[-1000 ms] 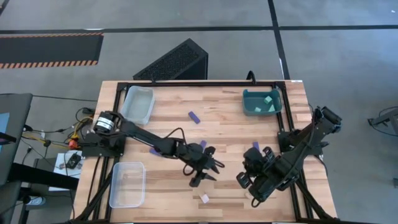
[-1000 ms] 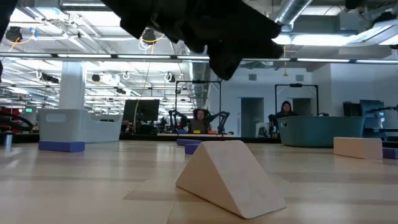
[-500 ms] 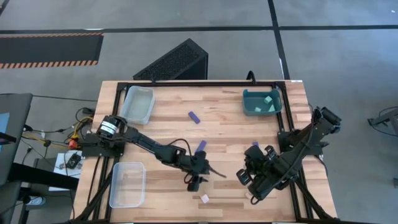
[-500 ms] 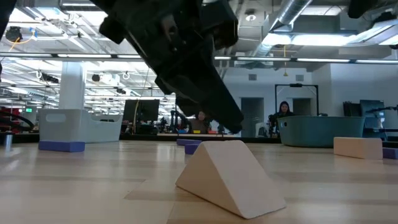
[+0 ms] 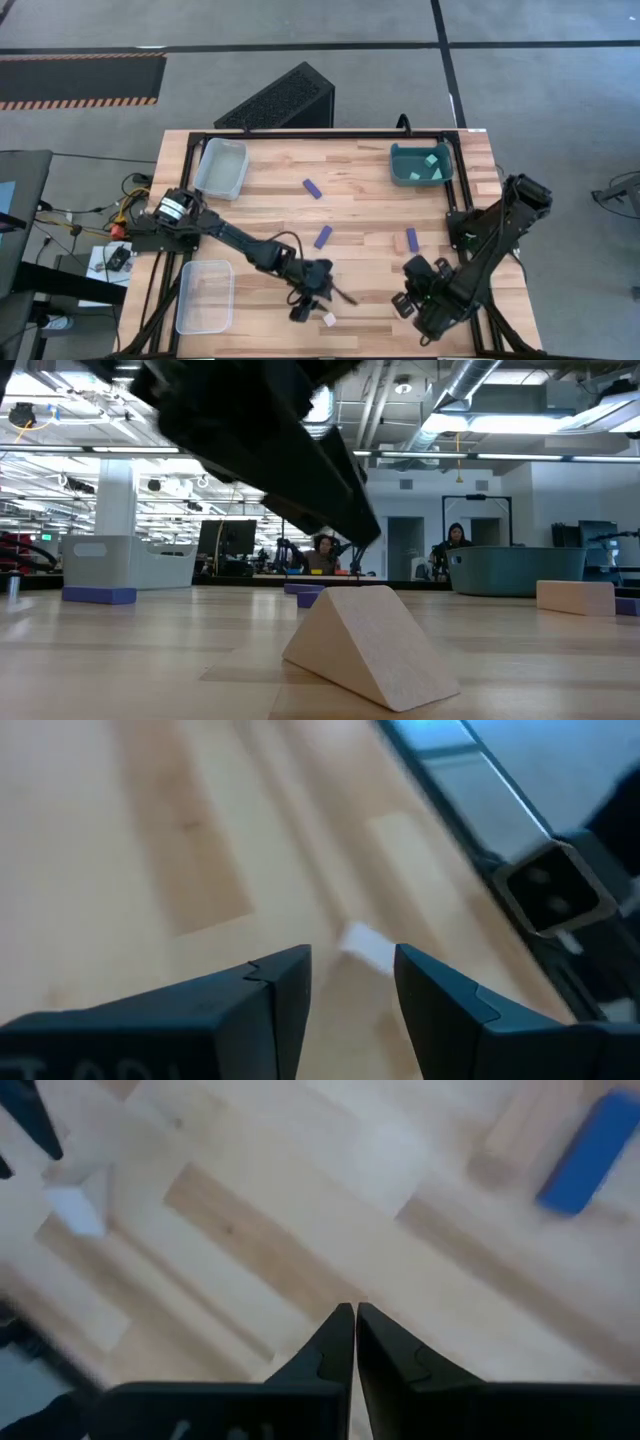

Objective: Sort & place blocks by color
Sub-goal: Put the light brown block into the white bin

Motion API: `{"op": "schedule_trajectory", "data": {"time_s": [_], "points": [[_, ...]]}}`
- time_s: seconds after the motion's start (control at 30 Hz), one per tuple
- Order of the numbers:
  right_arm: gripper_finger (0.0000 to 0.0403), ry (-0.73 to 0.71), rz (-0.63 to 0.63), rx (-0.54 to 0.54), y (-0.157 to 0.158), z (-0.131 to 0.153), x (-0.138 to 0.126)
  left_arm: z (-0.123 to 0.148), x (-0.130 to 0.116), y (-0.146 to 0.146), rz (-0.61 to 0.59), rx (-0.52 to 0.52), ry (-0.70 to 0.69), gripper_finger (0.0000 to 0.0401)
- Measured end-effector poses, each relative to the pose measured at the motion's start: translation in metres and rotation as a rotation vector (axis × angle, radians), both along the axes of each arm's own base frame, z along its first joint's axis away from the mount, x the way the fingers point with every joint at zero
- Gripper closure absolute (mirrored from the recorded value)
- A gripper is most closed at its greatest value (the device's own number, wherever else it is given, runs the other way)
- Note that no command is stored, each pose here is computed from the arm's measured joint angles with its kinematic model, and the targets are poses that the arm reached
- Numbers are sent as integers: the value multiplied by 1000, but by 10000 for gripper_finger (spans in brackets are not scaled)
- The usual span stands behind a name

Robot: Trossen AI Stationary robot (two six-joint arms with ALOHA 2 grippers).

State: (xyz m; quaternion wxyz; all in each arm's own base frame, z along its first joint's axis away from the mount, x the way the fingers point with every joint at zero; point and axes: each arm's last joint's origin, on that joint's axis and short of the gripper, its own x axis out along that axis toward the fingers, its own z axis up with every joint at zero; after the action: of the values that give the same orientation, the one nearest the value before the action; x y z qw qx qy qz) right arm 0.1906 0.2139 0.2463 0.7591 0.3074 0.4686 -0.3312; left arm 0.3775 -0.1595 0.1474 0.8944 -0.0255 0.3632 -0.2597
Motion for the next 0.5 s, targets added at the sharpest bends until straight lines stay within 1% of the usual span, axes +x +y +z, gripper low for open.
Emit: {"op": "schedule_trajectory", "data": {"time_s": [0.07, 0.13, 0.23, 0.3, 0.4, 0.5], "points": [[363, -21, -2, 27, 5, -1, -3, 0, -4, -9, -35, 30, -21, 270], [363, -27, 4, 35, 8, -2, -5, -2, -7, -16, -43, 78, -42, 268], [363, -36, 8, 40, 9, -2, -5, -2, -10, -22, -1, 165, -81, 258], [363, -36, 10, 41, 9, -2, -5, -2, -10, -23, 36, 203, -97, 248], [363, -44, 24, 47, 9, -1, -3, -1, -10, -24, 78, 190, -93, 230], [363, -65, 76, 57, 11, -1, 2, 0, -9, -25, 108, 158, -92, 212]]}}
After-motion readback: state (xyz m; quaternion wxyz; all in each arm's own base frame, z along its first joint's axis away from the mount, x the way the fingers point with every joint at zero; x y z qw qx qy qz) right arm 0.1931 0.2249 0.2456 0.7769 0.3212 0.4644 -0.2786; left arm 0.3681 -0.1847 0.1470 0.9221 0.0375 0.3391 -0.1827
